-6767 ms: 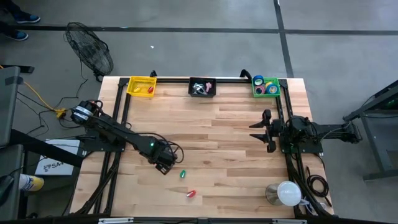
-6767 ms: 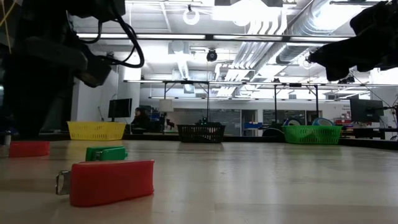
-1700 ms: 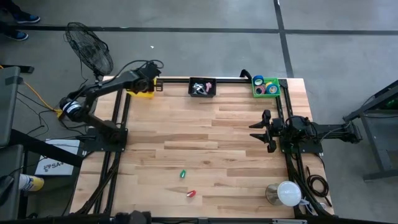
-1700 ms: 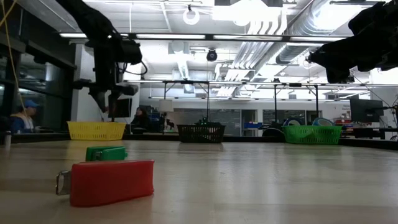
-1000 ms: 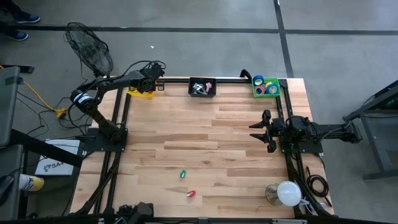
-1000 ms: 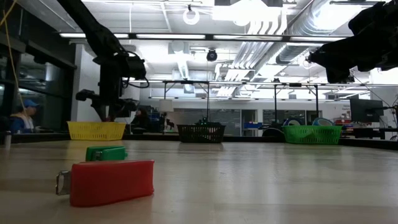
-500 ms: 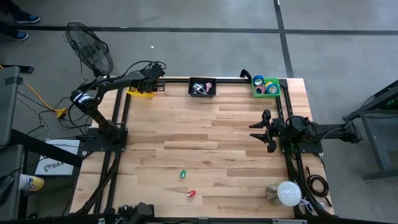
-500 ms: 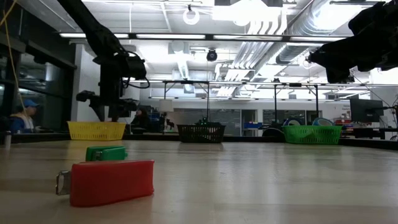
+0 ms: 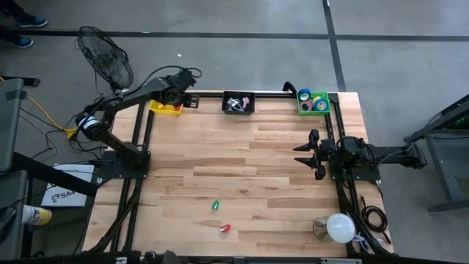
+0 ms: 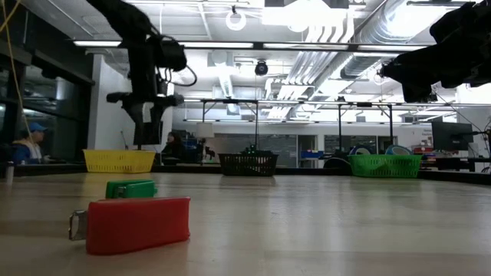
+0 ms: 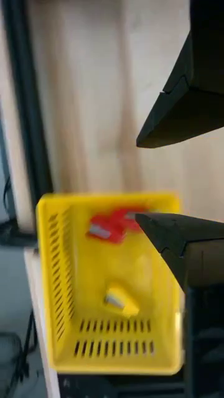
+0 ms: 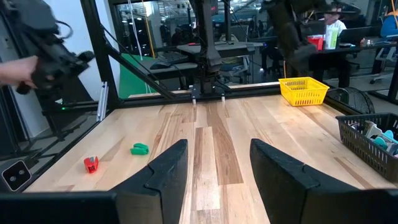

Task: Pick and place Stapler, Stapler remover, tape
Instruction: Put the green stapler into the yellow bin

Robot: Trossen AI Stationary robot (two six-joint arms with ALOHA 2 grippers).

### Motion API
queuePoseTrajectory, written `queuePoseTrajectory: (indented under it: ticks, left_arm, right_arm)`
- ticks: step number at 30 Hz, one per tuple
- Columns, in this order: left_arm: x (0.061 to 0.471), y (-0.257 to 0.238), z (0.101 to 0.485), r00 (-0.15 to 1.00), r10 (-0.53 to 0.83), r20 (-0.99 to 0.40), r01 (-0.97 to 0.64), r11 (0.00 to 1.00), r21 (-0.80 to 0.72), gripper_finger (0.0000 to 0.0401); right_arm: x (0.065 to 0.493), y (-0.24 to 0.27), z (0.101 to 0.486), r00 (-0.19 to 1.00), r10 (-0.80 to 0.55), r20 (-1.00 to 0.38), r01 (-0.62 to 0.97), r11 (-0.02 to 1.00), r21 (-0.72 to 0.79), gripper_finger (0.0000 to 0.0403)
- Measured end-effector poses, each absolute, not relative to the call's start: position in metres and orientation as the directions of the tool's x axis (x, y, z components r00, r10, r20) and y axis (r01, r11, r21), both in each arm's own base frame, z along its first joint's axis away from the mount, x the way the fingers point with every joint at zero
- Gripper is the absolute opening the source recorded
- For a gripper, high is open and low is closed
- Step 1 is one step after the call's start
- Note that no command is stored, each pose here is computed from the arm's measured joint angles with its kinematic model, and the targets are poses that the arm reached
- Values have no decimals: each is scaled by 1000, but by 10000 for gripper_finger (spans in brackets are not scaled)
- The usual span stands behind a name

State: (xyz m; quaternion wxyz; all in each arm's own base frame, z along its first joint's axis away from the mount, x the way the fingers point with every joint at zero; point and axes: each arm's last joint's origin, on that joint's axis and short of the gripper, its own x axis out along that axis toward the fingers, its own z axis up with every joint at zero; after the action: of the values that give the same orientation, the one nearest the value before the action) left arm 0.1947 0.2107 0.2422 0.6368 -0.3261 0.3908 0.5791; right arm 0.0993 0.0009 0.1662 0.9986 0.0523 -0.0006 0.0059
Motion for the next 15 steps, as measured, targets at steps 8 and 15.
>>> queuePoseTrajectory:
  ticks: [8,15]
  left_arm:
    - [220,153,266,123,417,-900,-981,191,-46,177]
    - [239,88,264,151,228,-962,-967,236,-96,177]
  right_arm:
    - [99,1,166,1000,12,2,-12,994,105,165]
    - [99,1,166,1000,11,2,-12,994,105,165]
